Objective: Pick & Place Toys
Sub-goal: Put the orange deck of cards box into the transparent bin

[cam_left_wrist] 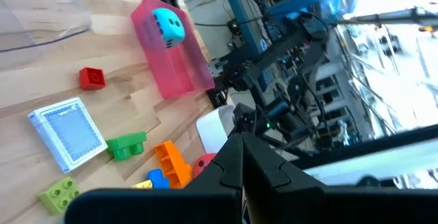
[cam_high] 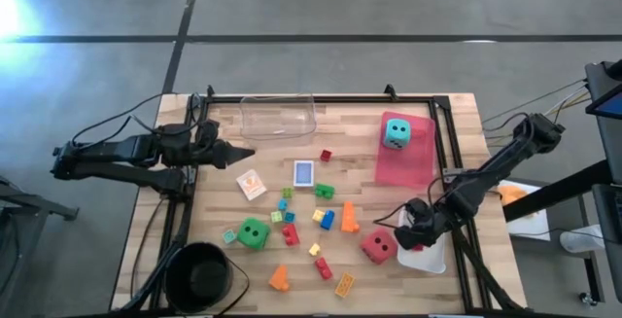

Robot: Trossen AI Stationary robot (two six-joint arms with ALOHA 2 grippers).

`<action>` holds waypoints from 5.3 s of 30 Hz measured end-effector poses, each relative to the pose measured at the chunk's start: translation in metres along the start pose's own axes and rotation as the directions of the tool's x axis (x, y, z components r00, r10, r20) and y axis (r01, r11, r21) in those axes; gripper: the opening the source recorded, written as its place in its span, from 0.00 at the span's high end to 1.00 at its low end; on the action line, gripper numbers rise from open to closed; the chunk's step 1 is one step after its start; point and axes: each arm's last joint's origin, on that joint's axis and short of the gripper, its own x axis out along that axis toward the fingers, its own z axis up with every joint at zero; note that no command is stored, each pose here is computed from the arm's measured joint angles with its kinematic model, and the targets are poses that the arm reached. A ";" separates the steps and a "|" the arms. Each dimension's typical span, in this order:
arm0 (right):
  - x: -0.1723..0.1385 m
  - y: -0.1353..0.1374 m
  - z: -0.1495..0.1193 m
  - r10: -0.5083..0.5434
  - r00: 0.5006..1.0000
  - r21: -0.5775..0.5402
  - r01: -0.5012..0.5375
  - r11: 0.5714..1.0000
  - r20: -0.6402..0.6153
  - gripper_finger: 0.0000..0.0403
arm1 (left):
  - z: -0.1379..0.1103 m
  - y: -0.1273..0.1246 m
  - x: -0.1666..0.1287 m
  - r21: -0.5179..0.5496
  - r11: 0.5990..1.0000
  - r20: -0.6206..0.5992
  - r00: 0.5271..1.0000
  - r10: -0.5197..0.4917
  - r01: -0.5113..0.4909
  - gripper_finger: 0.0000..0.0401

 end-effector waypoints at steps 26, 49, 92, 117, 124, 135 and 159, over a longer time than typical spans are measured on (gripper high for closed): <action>-0.042 -0.002 0.004 0.295 0.951 -0.066 -0.289 0.955 0.095 0.38 | -0.010 0.009 0.039 0.043 0.992 -0.069 0.990 0.120 -0.117 0.51; -0.045 0.005 0.003 0.379 0.920 -0.171 -0.360 0.917 0.097 0.38 | -0.020 0.030 0.040 -0.410 0.805 -0.188 0.903 0.386 -0.429 0.41; -0.053 0.016 0.003 0.527 0.829 -0.256 -0.477 0.841 0.186 0.38 | -0.032 0.117 0.132 -0.322 0.089 -0.476 0.242 0.845 -0.943 0.41; -0.054 0.018 0.002 0.549 0.817 -0.273 -0.495 0.825 0.177 0.38 | -0.039 0.128 0.127 -0.324 0.073 -0.496 0.235 0.836 -0.943 0.41; -0.054 0.018 0.002 0.549 0.817 -0.277 -0.494 0.824 0.177 0.38 | -0.038 0.129 0.127 -0.341 0.050 -0.507 0.228 0.832 -0.939 0.41; -0.054 0.018 0.002 0.548 0.817 -0.281 -0.492 0.824 0.177 0.38 | -0.037 0.129 0.126 -0.363 0.030 -0.510 0.225 0.830 -0.931 0.41; -0.054 0.018 0.002 0.548 0.817 -0.298 -0.486 0.822 0.177 0.38 | -0.033 0.133 0.124 -0.362 0.001 -0.534 0.208 0.820 -0.932 0.35</action>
